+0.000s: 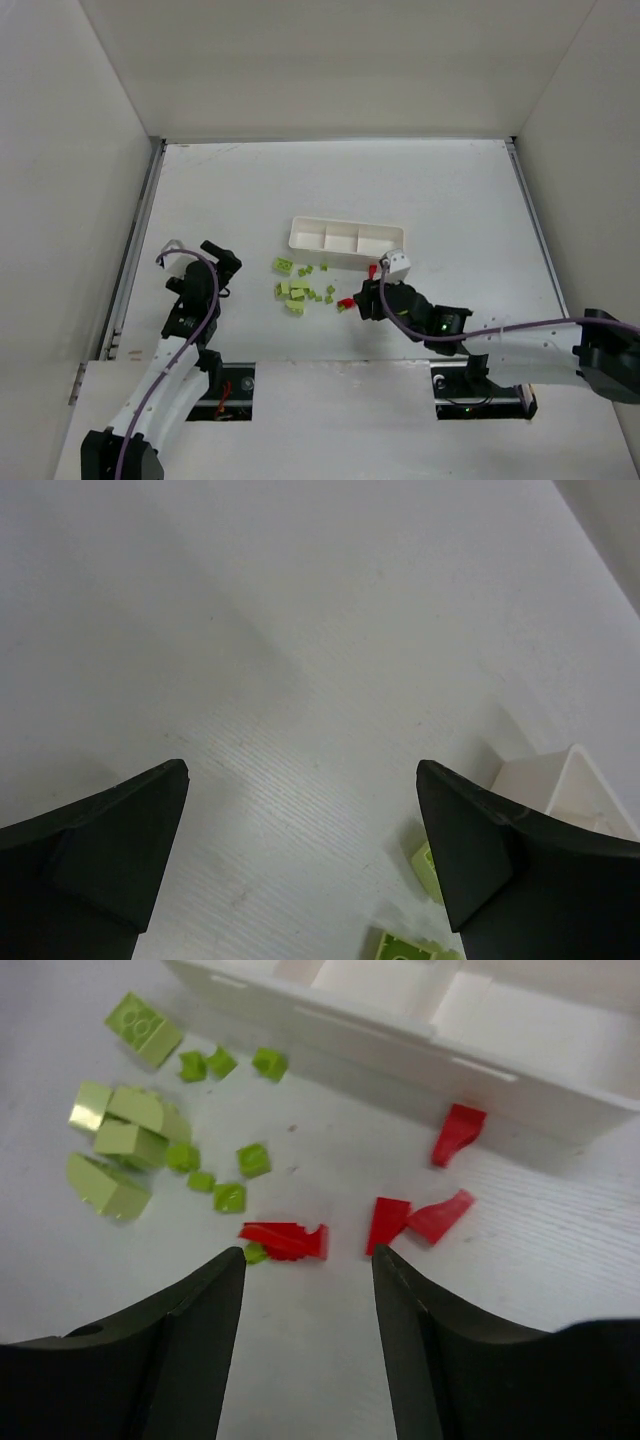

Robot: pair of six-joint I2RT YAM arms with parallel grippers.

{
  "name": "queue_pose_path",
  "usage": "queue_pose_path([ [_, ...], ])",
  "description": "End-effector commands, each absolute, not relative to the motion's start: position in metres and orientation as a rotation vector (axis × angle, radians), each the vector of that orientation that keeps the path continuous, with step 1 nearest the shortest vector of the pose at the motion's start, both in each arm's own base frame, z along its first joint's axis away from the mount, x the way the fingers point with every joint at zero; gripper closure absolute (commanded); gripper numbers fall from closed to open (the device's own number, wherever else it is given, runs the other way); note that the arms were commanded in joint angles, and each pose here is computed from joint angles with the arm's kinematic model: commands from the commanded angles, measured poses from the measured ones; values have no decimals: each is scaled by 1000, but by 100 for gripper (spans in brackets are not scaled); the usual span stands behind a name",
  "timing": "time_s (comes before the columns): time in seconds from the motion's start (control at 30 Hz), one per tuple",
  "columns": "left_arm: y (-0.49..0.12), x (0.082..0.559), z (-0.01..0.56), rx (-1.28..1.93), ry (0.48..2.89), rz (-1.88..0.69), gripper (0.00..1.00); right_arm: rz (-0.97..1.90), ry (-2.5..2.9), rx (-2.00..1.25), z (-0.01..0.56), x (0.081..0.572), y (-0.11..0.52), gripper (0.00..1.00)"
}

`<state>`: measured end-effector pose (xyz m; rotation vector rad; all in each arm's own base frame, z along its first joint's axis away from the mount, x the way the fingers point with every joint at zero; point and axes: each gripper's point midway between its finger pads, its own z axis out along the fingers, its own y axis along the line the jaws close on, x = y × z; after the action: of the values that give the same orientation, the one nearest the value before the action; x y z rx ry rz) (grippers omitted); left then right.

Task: Sort the legos into containers by color

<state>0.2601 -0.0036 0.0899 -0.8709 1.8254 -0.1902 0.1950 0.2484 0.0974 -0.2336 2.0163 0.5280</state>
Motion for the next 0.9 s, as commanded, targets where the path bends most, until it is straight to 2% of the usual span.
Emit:
queue_pose_path([
  [0.0,0,271,96,-868,1754,-184,0,630,1924,-343,133,190,301,60],
  [0.07,2,271,90,-894,1738,-177,0,641,1935,-409,128,185,318,77],
  [0.1,-1,272,88,-928,1710,-206,0,662,1947,-445,126,179,330,81],
  [0.2,-9,276,103,-906,1644,-247,0,721,1957,-522,116,164,357,79],
  [0.23,-8,275,108,-903,1601,-238,0,728,1961,-544,109,161,364,74],
  [0.33,-18,274,119,-895,1550,-258,0,730,2004,-598,85,156,385,48],
  [0.43,-33,274,121,-848,1576,-252,1,737,2020,-658,69,150,402,32],
  [0.47,-35,274,121,-839,1585,-252,8,737,2020,-667,66,151,406,28],
  [0.57,-41,281,126,-686,1688,-154,74,754,2035,-668,56,151,414,21],
  [0.6,-41,282,124,-669,1715,-128,83,756,2038,-670,52,152,417,20],
  [0.73,-47,286,112,-689,1744,-156,91,725,2055,-648,42,162,419,19],
  [0.87,-60,289,103,-664,1767,-227,92,694,2053,-638,37,172,424,19],
])
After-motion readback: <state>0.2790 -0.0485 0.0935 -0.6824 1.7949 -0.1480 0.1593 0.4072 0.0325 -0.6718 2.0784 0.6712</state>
